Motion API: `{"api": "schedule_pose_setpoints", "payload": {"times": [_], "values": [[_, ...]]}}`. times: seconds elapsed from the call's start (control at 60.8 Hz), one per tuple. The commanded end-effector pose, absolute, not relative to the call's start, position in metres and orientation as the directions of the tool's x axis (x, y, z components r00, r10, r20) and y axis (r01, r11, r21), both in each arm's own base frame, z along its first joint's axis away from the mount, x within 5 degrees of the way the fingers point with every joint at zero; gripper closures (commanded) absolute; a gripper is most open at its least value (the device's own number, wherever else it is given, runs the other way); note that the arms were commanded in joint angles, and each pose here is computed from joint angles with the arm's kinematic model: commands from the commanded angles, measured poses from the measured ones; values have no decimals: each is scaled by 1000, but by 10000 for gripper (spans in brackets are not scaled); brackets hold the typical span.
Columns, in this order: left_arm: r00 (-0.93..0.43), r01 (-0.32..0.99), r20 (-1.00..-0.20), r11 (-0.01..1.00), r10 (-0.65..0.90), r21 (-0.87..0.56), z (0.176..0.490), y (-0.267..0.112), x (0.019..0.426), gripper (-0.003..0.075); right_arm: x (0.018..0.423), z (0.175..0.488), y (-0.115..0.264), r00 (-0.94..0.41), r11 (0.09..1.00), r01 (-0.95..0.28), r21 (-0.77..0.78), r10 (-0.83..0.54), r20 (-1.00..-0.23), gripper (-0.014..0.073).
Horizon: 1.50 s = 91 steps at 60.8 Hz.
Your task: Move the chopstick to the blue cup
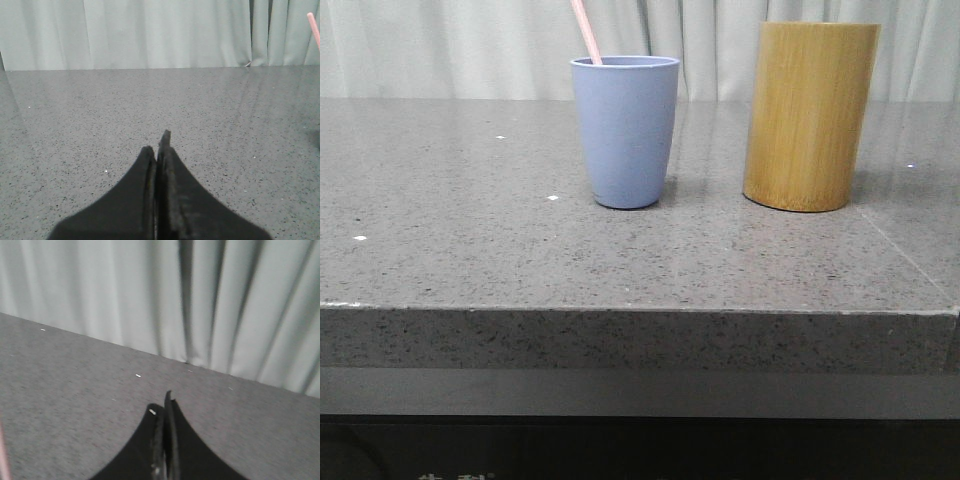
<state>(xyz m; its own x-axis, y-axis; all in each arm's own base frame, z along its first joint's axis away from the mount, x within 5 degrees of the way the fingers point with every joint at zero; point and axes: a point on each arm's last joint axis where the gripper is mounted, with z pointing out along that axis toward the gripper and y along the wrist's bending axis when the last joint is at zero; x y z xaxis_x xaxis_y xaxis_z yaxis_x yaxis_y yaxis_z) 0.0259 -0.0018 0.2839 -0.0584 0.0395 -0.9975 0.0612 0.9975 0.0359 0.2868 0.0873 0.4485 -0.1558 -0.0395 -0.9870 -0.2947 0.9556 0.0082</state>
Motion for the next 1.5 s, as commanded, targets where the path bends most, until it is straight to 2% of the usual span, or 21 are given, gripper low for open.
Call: {"api": "schedule_pose_setpoints", "payload": {"times": [0.0,0.148,0.395,0.658,0.954,1.135,1.48], "values": [[37,58,-999,998,18,20,299,-2,25,739,267,478,56,-86,978,-207,-21,-40,-995,711],[37,58,-999,998,18,20,299,-2,25,739,249,478,25,-137,994,-105,-21,-36,-990,711],[33,58,-999,998,18,20,299,-2,25,739,201,453,19,-98,995,-98,-21,-31,-995,712],[31,58,-999,998,18,20,297,-2,26,739,132,401,13,-4,995,-96,-21,-22,-1000,712],[31,58,-999,998,18,20,297,-2,26,739,73,344,7,147,995,-90,-36,-22,-989,712],[31,58,-999,998,18,20,297,-2,26,739,54,322,5,190,995,-88,-35,-18,-982,712],[31,58,-999,998,18,20,297,-2,26,739,49,322,5,219,996,-87,-35,-15,-976,712]]}}
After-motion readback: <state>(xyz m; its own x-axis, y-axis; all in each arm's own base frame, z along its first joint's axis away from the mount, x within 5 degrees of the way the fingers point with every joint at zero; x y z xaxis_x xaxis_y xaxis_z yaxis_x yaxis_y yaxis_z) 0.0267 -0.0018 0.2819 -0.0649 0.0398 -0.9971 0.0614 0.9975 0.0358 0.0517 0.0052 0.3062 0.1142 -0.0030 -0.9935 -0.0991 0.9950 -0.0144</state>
